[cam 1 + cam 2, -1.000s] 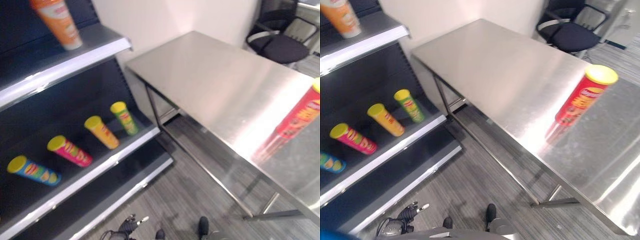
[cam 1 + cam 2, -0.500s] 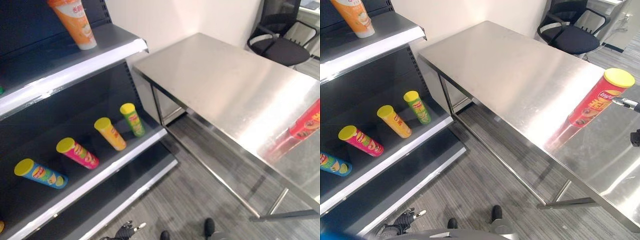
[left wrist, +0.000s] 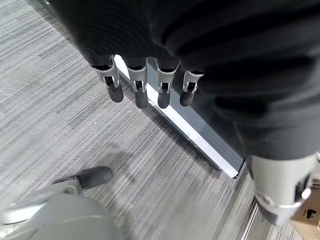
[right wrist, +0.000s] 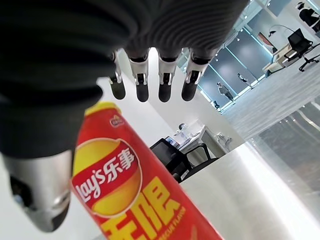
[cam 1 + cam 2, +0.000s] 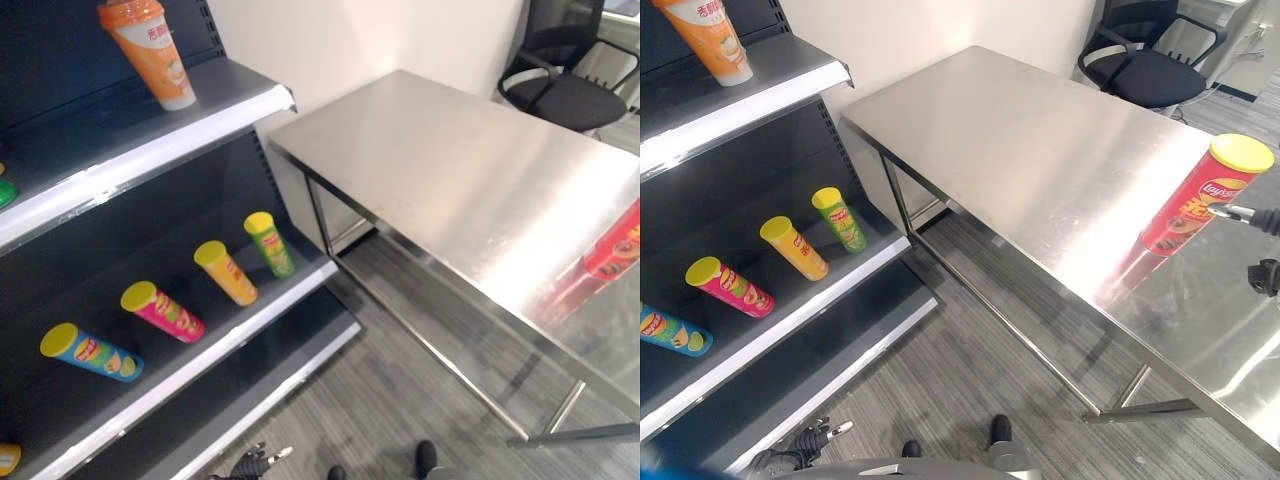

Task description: Put the goods on the table back onto the shelves and tidy them up.

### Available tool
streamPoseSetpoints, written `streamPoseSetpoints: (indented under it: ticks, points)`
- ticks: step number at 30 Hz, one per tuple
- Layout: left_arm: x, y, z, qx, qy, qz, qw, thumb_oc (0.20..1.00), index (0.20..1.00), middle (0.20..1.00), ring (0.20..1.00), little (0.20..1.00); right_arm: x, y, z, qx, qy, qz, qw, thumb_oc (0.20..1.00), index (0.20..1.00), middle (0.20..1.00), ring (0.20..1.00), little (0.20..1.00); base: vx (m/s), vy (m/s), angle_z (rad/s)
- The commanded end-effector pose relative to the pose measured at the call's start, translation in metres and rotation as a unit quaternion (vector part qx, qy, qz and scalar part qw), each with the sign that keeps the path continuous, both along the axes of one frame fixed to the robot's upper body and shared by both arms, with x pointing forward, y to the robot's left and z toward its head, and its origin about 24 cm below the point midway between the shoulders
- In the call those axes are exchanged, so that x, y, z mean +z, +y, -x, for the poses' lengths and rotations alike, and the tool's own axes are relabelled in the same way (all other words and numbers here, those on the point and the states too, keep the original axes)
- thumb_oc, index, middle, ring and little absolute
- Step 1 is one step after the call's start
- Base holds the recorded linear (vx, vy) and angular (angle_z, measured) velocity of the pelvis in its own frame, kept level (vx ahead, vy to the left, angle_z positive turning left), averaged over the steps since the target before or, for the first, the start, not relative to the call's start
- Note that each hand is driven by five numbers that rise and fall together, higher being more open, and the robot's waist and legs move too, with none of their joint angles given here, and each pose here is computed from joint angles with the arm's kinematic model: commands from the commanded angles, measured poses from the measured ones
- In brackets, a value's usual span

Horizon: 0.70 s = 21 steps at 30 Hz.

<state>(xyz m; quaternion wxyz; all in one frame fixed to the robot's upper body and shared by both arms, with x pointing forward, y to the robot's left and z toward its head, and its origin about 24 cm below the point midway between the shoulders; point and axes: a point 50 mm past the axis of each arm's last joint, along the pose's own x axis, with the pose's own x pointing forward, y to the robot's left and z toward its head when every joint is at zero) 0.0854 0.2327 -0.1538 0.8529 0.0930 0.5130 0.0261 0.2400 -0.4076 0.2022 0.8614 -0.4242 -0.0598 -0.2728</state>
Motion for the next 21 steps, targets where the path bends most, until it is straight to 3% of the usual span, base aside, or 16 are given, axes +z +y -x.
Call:
streamPoseSetpoints:
  ticks: [1,21]
  points:
    - [0.008,0.019,-0.015,-0.018,-0.017,-0.032,0.999,1.0,1.0,1.0,1.0,1.0,0.027,0.001,-0.005,0.002,-0.037,0.032,0.999,1.0,1.0,1.0,1.0,1.0,0.0,0.0,0.0]
    - [0.007,0.019,-0.011,-0.01,-0.011,-0.034,0.999,1.0,1.0,1.0,1.0,1.0,0.031,0.009,-0.019,0.005,-0.05,0.038,0.998,1.0,1.0,1.0,1.0,1.0,0.0,0.0,0.0]
